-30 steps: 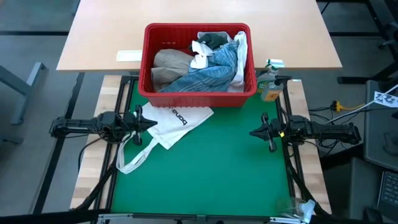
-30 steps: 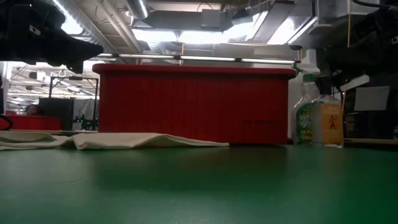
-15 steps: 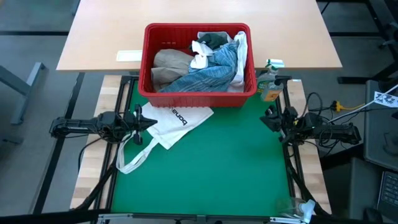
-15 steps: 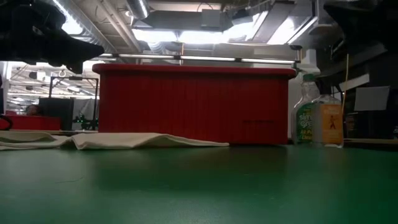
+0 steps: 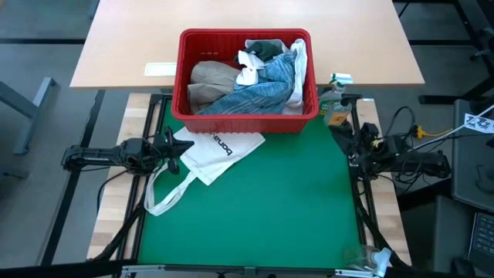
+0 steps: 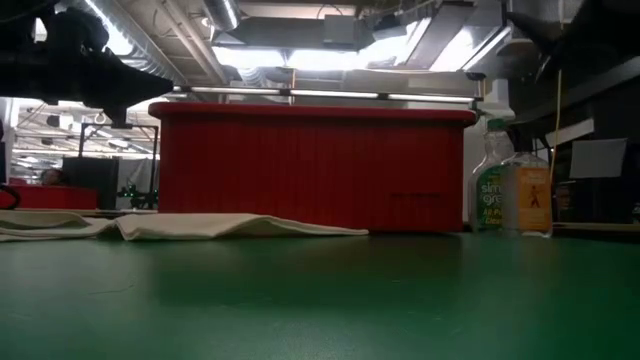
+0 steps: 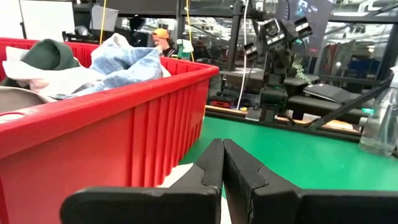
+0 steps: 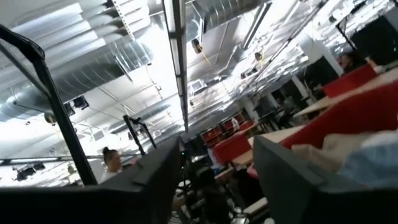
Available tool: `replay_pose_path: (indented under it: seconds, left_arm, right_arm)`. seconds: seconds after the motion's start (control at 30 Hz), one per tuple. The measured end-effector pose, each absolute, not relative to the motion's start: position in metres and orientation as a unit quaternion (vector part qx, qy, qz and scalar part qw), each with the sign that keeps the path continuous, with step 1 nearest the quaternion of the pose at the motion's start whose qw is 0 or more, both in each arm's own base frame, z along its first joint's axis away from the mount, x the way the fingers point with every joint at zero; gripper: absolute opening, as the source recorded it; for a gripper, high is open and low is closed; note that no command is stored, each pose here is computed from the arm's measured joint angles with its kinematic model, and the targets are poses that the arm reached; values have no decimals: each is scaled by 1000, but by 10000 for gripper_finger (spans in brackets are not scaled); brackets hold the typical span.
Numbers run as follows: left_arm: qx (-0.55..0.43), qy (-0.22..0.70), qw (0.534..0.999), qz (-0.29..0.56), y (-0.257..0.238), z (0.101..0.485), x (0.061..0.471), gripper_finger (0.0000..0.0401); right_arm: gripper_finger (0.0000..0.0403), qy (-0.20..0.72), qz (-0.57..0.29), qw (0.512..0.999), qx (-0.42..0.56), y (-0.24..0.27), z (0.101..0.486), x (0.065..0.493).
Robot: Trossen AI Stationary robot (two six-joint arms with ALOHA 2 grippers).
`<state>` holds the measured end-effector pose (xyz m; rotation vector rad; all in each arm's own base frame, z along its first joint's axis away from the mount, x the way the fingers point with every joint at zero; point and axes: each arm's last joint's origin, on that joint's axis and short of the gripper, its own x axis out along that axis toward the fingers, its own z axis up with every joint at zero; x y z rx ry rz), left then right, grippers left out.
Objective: Fold Laundry from Bin
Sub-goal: Remove the blue polo shirt from the red bin
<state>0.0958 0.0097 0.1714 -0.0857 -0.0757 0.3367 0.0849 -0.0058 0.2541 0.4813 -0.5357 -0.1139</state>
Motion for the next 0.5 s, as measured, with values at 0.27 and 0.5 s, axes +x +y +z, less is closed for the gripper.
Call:
replay_pose_path:
  seconds: [0.27,0.5]
  left_arm:
    - [-43,-38,984,167,10,171,96,0]
    - [-43,-37,984,167,10,171,96,0]
  right_arm:
    - [241,-238,-100,959,120,-6,317,104]
    - [241,-138,-218,966,24,-11,374,136]
